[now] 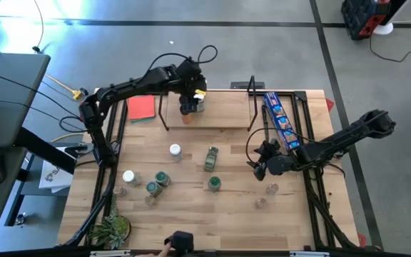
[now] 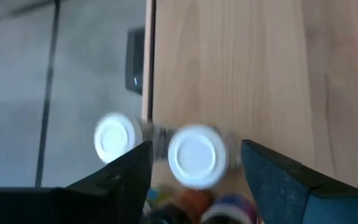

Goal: Shelf spices
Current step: Put the white seasoning bottle on the shelf aligned with the other white seasoning bottles

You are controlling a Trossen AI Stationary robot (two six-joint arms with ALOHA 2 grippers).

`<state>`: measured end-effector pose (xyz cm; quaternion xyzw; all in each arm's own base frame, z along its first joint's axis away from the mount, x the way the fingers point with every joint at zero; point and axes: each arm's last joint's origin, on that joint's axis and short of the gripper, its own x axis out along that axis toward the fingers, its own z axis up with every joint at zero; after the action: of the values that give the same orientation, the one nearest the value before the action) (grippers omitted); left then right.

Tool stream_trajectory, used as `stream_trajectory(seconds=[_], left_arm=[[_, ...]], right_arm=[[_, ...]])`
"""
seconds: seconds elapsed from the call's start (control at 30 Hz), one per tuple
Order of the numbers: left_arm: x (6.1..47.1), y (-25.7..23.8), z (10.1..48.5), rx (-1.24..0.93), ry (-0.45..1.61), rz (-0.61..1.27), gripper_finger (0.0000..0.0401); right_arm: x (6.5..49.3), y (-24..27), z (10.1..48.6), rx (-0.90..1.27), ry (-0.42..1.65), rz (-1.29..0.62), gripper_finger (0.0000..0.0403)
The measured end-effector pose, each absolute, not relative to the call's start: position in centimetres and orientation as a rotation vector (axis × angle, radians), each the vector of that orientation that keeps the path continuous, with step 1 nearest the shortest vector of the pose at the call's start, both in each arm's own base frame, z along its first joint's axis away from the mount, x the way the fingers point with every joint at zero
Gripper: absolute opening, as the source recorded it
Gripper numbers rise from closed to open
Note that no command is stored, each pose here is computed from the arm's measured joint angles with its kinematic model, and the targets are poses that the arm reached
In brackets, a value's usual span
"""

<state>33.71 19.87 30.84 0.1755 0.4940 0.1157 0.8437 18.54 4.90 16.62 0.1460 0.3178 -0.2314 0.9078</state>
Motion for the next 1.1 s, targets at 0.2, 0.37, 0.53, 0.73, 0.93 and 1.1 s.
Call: stream_trajectory(seconds=[0.2, 0.37, 0.53, 0.73, 0.93, 1.1], left_arm=[[34.0, 20.5, 29.1, 0.341, 1.118, 0.241, 0.0180], [34.6, 20.9, 28.1, 0.338, 1.124, 0.239, 0.0144], [35.0, 21.2, 28.1, 0.318, 1.082, 0.276, 0.0123], [35.2, 21.4, 28.3, 0.283, 1.038, 0.322, 0.0115], [35.0, 21.0, 28.7, 0.302, 1.075, 0.408, 0.0115], [33.9, 20.3, 29.8, 0.349, 1.172, 0.550, 0.0115]], right_arm=[[18.7, 4.9, 16.7, 0.309, 0.637, -0.477, 0.0307], [18.8, 5.0, 16.9, 0.317, 0.622, -0.473, 0.0307], [19.0, 4.9, 17.1, 0.314, 0.579, -0.492, 0.0307], [20.4, 3.9, 18.4, 0.320, 0.424, -0.496, 0.0307], [22.3, 1.6, 19.8, 0.269, 0.337, -0.490, 0.0307], [25.2, -0.5, 21.6, 0.140, 0.359, -0.478, 0.0307]])
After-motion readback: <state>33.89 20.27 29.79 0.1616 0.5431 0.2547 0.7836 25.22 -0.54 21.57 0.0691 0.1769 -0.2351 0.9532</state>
